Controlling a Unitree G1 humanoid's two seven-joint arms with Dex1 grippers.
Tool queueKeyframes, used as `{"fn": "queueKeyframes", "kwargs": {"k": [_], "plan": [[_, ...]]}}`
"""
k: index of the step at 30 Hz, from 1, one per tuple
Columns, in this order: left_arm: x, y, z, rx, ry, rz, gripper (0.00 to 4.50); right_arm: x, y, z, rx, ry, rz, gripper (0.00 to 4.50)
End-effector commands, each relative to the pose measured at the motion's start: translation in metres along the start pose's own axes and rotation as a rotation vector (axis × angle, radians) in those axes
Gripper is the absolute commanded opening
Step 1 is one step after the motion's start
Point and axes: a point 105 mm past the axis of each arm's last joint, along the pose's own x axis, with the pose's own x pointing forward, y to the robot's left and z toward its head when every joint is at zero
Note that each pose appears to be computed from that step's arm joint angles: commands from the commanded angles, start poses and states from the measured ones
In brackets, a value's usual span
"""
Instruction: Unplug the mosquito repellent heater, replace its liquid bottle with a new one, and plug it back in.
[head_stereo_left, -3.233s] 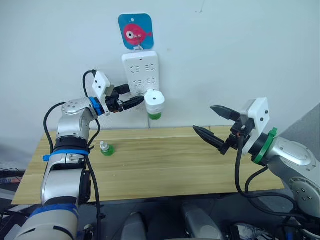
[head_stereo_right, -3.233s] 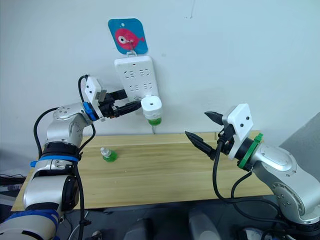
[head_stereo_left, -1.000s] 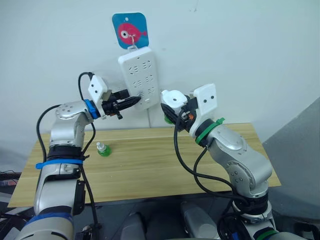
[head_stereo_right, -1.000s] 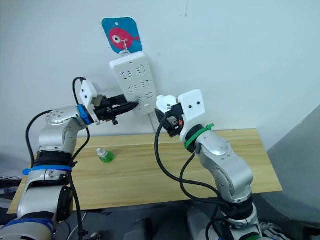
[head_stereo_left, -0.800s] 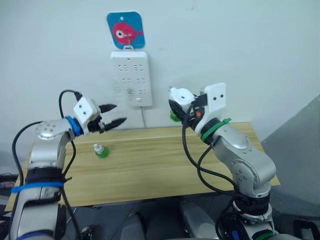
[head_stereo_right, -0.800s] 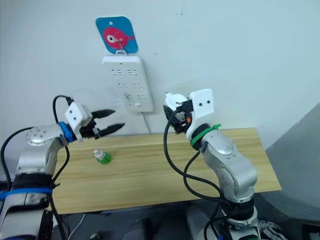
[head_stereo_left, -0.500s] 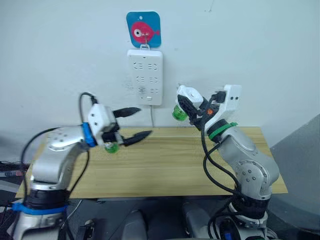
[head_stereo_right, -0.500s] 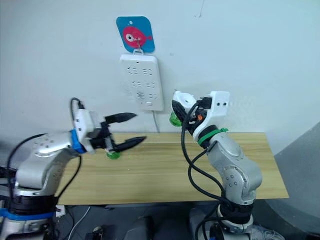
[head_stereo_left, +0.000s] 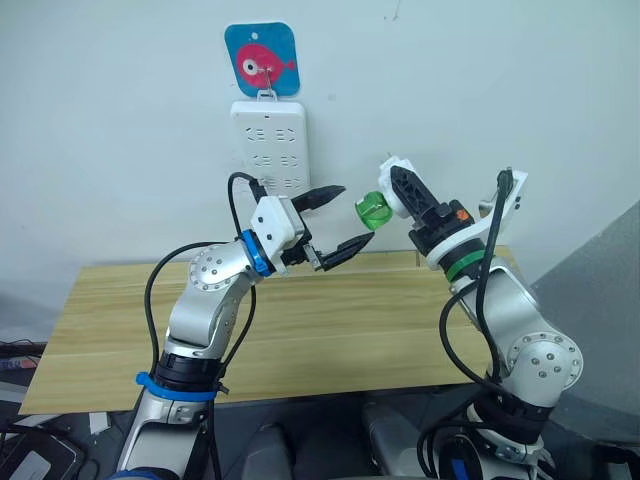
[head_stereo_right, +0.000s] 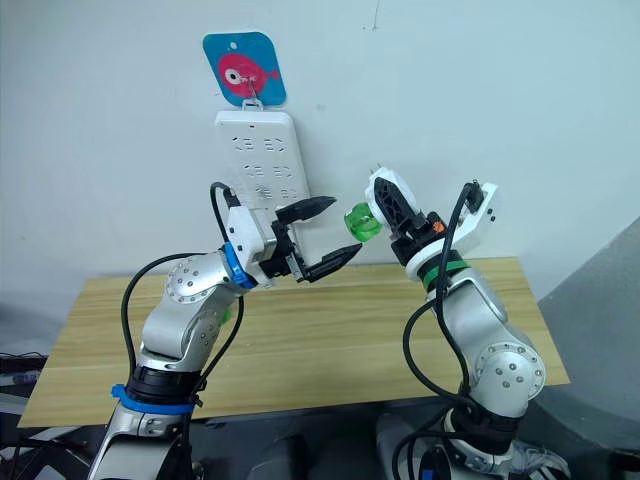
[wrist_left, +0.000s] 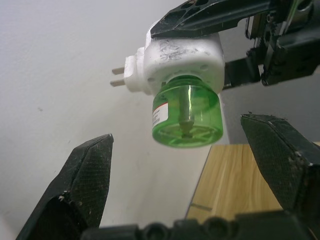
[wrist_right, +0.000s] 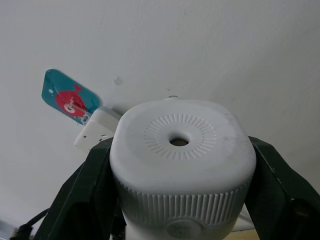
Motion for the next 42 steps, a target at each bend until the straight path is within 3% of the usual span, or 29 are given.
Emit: {"fn": "queueKeyframes", "kwargs": {"k": [1, 10, 13, 18, 19, 26, 30, 32, 42], "plan": [[0.007, -0.002, 0.017, 0.03, -0.073, -0.025, 4.5, -0.004, 0.022, -0.001, 0.08, -0.014, 0.087, 2.96], [0.009, 0.001, 0.025, 0.03, -0.105, -0.021, 4.5, -0.004, 0.026, -0.001, 0.097, -0.005, 0.093, 2.96], [0.008, -0.002, 0.021, 0.011, -0.091, -0.036, 3.9, -0.003, 0.028, -0.001, 0.1, -0.002, 0.102, 2.96], [0.008, -0.001, 0.018, 0.002, -0.079, -0.032, 2.35, -0.004, 0.031, -0.002, 0.104, 0.01, 0.121, 2.96], [0.008, -0.001, 0.018, 0.003, -0.08, -0.032, 2.26, -0.004, 0.032, -0.002, 0.103, 0.015, 0.128, 2.96], [0.007, -0.001, 0.019, 0.006, -0.076, -0.038, 2.26, -0.007, 0.042, -0.002, 0.137, 0.036, 0.2, 2.96], [0.002, -0.004, 0.021, 0.027, -0.064, -0.09, 2.26, -0.013, 0.037, 0.004, 0.118, 0.053, 0.22, 4.36], [-0.005, -0.008, 0.019, 0.035, -0.039, -0.139, 2.26, -0.016, 0.023, 0.009, 0.09, 0.095, 0.186, 4.5], [-0.033, -0.026, 0.008, 0.126, 0.077, -0.388, 2.26, -0.052, 0.011, -0.01, 0.014, 0.56, 0.364, 4.5]]}}
